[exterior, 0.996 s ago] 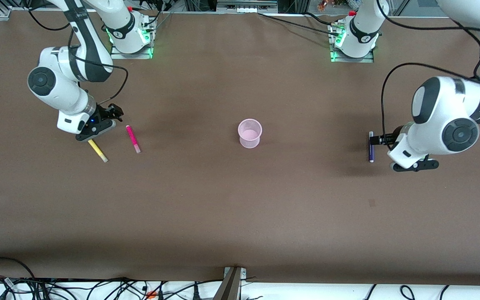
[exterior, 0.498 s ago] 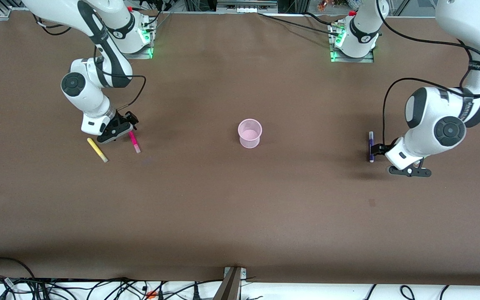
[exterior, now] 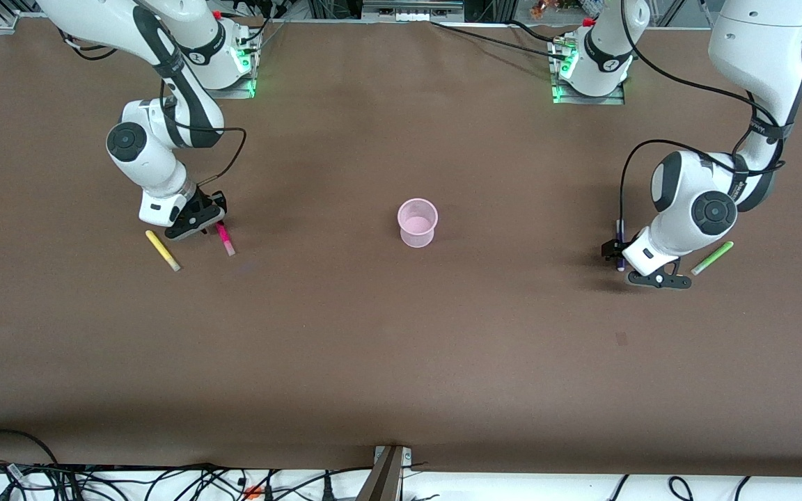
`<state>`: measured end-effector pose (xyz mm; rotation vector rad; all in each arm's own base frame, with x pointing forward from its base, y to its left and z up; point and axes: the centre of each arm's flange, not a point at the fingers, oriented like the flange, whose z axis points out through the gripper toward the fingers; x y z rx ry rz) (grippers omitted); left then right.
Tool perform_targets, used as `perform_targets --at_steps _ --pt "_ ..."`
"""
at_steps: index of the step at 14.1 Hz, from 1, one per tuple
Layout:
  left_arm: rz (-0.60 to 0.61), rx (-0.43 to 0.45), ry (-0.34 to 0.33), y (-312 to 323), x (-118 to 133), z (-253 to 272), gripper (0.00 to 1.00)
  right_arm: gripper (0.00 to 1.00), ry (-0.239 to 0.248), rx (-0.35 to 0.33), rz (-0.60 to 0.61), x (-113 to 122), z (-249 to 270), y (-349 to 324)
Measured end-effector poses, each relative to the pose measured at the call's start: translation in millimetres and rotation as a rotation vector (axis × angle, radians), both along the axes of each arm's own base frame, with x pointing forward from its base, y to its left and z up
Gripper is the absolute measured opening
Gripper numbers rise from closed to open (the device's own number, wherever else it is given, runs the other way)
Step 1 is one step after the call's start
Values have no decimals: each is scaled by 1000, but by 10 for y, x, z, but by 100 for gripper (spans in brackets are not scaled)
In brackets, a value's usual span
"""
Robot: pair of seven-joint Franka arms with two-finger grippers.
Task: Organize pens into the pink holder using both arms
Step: 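Close both grippers on the pink and blue markers, then lift the blue marker with the left gripper and carry it toward the cup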
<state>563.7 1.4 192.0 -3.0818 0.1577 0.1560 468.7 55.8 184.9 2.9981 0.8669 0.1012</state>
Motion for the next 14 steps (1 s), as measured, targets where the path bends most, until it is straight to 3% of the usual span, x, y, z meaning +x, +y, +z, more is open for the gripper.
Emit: perform_targets --at_steps 4,5,8,9,10,12,14 --pt "-23 9 2 -5 7 -128 100 46 8 -1 0 -38 -27 -4" --pt "-23 8 0 -5 9 -168 94 44 9 -1 0 -48 -33 -6" --pt "-12 6 3 64 14 -237 61 42 5 0 0 -61 -40 -7" --pt "-11 6 -1 78 28 -223 52 37 3 0 0 -63 -41 -8" --pt "-14 5 -3 82 37 -215 46 37 0 0 0 -67 -43 -8" --pt "-26 4 -4 80 42 -209 41 19 -3 1 0 -79 -47 -9" --pt "-29 3 -6 71 53 -199 19 16 -7 1 0 -80 -38 -9"
